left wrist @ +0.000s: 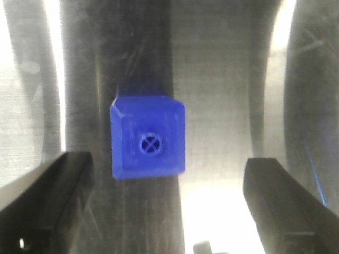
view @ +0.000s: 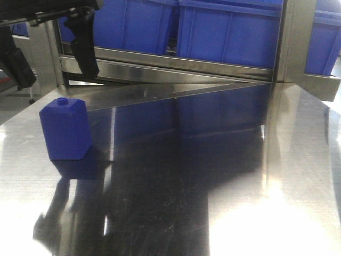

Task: Pick and sort blue part to right shelf
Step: 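Lower the left gripper around the blue part and close it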

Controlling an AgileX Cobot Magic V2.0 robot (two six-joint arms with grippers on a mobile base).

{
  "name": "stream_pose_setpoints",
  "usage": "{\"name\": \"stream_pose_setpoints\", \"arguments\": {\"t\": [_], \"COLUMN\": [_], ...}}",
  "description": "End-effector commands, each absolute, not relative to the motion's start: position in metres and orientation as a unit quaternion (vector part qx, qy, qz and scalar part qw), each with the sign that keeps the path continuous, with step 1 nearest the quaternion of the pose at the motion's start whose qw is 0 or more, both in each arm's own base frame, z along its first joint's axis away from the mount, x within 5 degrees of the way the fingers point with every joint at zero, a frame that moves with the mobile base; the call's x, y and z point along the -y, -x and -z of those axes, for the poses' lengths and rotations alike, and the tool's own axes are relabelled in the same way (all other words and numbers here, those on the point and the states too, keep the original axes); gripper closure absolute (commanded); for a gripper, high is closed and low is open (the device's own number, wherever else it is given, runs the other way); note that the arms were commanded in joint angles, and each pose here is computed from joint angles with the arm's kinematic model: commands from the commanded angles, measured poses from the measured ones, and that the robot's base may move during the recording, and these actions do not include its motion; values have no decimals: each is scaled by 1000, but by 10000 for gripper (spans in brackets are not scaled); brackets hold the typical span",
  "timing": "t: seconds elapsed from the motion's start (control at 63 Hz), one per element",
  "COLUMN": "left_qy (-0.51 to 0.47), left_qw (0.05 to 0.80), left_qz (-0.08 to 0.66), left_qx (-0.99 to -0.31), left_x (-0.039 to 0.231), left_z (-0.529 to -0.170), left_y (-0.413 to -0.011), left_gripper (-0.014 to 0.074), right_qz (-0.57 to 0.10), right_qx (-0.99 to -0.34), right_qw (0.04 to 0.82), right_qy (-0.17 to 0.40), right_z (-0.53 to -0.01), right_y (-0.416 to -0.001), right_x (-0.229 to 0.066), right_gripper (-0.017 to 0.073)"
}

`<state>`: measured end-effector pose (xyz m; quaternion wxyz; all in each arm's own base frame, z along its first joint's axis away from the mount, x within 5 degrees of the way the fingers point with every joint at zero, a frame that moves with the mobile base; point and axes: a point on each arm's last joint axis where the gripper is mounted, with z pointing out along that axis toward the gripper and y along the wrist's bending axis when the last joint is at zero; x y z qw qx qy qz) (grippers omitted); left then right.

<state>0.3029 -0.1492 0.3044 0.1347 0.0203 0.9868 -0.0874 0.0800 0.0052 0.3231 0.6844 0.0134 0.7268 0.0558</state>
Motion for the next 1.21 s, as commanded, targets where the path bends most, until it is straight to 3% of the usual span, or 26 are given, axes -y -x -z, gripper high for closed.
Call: {"name": "stream_pose_setpoints", "arguments": {"t": [0.0,0.508,1.19], "left_qy": [-7,-10,-4], "left_qw": [170,137,107], "left_qz": [96,50,22], "left_qx": [-981,-989,-994], "left_x": [152,170,166], "left_z": [-325,-301,-272], "left_y": [-304,-317,-329], "left_gripper": [-15,-15,-13], "right_qz": [-50,-50,-50], "right_qx": [-685,-685,-685], "right_qw": [727,727,727], "right_qy": [-13,-13,-13], "right_z": [-341,-341,-341], "right_y": [-79,-79,-79], "right_x": [-4,-4,-4], "right_gripper": [278,278,278]}}
